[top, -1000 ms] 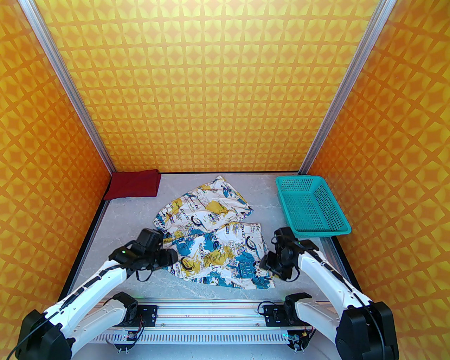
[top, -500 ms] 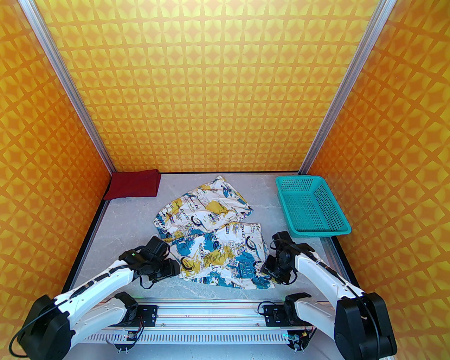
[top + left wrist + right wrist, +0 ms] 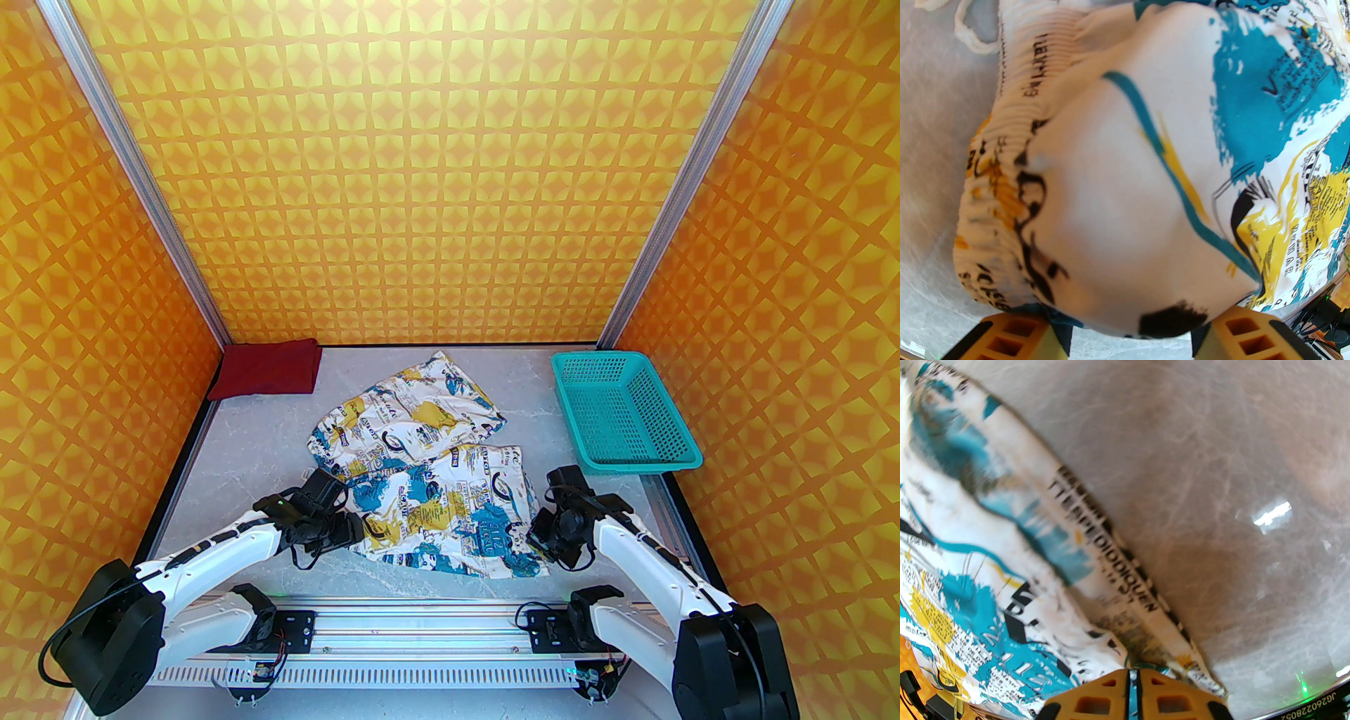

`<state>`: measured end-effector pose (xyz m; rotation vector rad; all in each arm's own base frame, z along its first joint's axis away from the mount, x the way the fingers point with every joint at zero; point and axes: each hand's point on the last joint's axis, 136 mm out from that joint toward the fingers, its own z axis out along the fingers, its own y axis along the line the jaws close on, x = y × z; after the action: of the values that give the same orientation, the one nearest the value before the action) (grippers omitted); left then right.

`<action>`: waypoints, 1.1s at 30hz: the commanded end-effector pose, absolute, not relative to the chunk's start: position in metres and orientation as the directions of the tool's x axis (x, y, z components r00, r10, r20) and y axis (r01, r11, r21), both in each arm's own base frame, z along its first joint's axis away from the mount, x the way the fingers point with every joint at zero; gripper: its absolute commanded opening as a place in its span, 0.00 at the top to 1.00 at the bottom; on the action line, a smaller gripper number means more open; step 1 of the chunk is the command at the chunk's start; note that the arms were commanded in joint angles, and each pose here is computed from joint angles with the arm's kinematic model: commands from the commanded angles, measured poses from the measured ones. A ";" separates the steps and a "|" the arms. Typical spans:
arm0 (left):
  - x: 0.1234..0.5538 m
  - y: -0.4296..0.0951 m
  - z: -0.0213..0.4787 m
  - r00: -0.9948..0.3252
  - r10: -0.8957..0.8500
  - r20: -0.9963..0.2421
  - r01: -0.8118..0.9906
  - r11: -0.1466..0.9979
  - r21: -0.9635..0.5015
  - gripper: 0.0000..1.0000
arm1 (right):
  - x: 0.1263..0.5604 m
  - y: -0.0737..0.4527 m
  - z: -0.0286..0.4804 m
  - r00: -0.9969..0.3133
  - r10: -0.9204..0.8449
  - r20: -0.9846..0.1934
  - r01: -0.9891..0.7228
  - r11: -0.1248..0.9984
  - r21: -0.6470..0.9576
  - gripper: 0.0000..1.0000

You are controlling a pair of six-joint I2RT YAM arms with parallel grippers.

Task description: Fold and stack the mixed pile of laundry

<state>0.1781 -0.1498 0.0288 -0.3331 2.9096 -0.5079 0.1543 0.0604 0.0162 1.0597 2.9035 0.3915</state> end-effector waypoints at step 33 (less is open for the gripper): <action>0.212 -0.140 0.109 -0.875 -0.232 -0.424 -0.067 0.927 -0.370 1.00 | 0.233 0.063 0.119 -0.761 0.589 -0.271 0.505 0.800 0.322 1.00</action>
<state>0.2049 -0.1442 0.0891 -0.2741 2.6514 -0.5369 0.2250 0.0711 0.0967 0.9003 2.6630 0.3953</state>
